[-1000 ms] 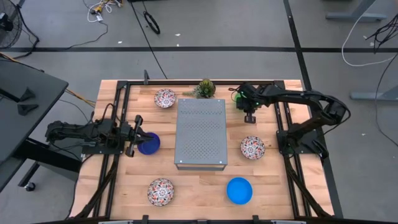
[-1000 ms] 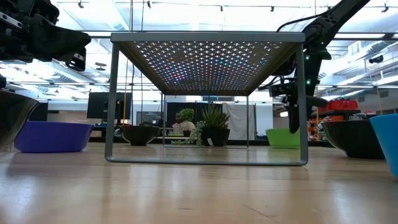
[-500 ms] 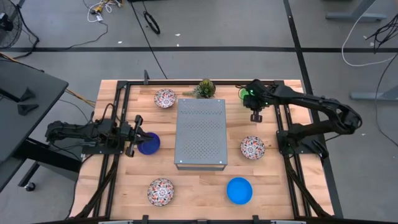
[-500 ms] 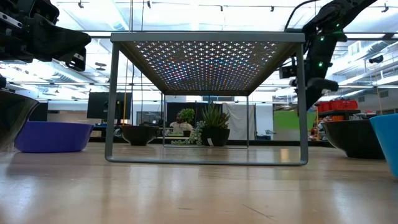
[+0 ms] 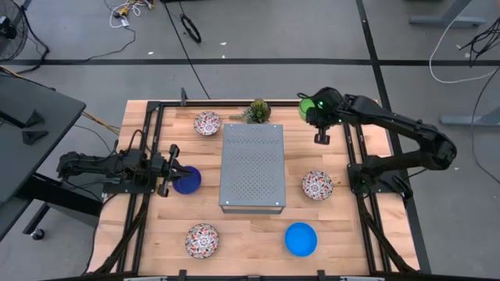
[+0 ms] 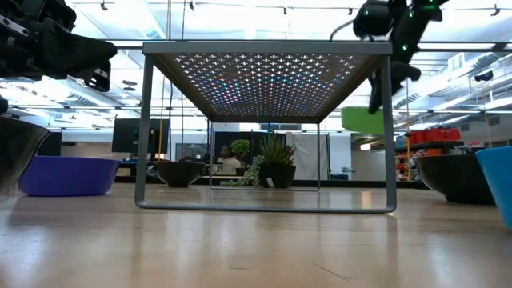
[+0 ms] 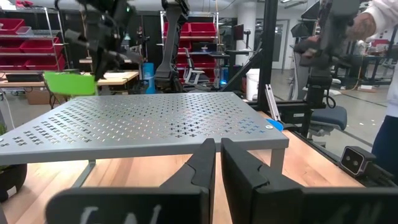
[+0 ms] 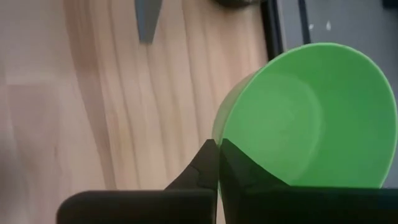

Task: Pick & Place Mini bowls
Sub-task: Put the green bowl on the shelf

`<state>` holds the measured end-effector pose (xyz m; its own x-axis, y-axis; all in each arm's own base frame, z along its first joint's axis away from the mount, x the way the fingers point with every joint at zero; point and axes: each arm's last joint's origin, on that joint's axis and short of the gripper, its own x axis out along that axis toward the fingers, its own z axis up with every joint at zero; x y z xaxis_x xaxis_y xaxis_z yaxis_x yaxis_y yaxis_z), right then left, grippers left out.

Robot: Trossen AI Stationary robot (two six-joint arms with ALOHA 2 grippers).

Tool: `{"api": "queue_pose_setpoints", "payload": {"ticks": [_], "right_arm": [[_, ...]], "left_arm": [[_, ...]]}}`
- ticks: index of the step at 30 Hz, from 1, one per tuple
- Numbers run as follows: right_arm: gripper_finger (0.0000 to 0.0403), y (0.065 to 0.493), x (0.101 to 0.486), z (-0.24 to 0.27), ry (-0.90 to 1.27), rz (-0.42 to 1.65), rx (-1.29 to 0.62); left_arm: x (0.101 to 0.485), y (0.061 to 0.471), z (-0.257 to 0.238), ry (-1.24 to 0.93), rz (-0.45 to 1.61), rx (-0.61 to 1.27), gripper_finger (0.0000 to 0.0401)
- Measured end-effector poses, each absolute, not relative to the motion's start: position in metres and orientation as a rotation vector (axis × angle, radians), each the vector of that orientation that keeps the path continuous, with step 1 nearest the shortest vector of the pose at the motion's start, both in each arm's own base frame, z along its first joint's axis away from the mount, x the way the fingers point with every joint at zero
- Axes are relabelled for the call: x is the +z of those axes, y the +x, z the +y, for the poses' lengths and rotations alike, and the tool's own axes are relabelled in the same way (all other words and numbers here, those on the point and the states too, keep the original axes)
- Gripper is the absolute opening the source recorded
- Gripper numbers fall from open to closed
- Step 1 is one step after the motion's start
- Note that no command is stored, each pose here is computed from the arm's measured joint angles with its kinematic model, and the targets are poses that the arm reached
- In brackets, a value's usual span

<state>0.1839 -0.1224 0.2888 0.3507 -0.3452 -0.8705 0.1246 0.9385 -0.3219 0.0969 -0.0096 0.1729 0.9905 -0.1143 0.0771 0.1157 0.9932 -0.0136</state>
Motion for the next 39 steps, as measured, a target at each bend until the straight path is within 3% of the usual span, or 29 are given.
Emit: {"api": "queue_pose_setpoints", "payload": {"ticks": [19,39], "right_arm": [[0.0,0.205,0.365,-0.074,-0.432,1.018,-0.24],[0.0,0.229,0.36,-0.013,-0.637,0.98,0.087]], "left_arm": [[0.173,0.097,-0.01,-0.018,-0.076,-0.115,0.003],[0.173,0.097,-0.01,-0.018,-0.076,-0.115,0.003]]}}
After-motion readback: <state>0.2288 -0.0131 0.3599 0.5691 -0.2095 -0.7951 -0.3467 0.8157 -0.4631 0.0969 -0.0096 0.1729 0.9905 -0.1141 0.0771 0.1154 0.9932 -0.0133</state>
